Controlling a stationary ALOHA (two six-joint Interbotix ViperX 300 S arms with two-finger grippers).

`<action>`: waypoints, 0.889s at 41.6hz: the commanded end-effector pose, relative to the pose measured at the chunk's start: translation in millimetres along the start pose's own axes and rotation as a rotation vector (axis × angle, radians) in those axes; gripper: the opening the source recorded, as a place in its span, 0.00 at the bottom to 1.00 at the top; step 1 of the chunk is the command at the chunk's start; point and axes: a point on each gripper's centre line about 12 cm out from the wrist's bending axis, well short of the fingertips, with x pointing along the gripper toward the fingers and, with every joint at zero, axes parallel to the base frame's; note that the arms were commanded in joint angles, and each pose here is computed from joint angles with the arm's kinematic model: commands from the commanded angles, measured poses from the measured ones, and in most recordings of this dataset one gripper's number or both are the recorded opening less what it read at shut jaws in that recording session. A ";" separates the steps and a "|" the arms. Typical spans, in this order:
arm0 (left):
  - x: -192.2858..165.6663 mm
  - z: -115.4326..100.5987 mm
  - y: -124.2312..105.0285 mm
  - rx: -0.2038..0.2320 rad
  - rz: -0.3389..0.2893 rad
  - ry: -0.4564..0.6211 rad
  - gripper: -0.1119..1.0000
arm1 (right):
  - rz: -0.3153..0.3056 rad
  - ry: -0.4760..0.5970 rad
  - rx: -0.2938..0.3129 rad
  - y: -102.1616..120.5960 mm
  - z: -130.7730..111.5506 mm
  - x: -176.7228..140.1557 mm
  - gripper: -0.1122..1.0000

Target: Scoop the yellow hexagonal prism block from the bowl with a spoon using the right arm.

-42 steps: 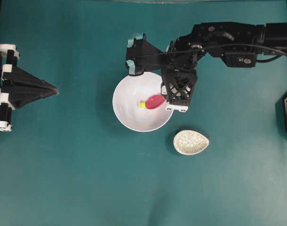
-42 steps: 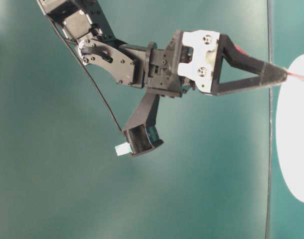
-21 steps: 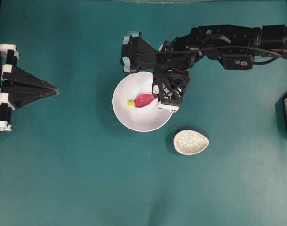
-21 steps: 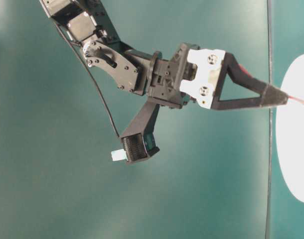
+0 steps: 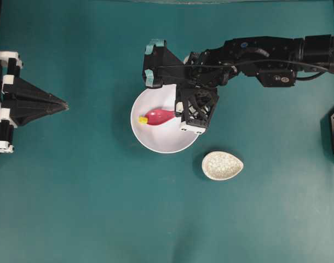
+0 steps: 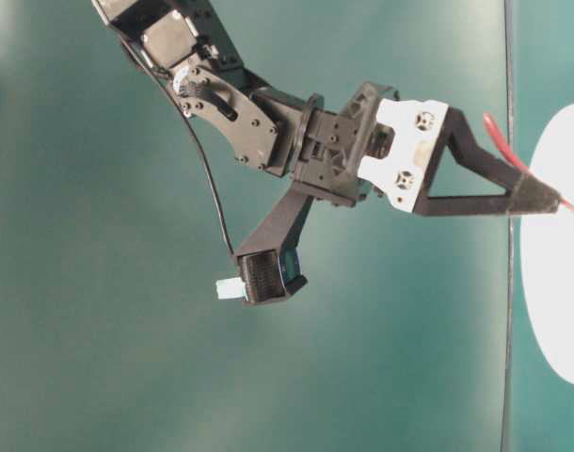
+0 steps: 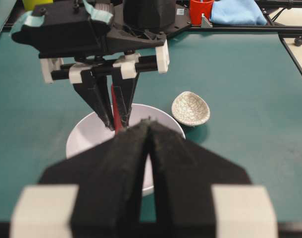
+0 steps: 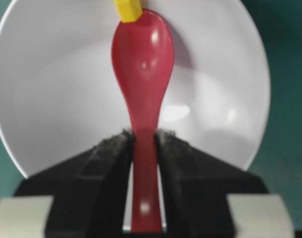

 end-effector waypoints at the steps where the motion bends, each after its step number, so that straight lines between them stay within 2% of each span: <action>1: 1.7 10.6 -0.3 0.003 -0.002 -0.031 0.13 | 0.002 -0.044 0.003 3.1 6.5 -8.4 0.31; 14: 1.8 11.3 -0.2 0.000 -0.002 -0.032 0.13 | 0.008 -0.067 0.025 5.3 1.6 -2.2 0.31; 37: 1.6 12.2 -0.2 -0.001 -0.002 -0.035 0.13 | 0.004 -0.089 0.026 9.4 -2.7 3.5 0.31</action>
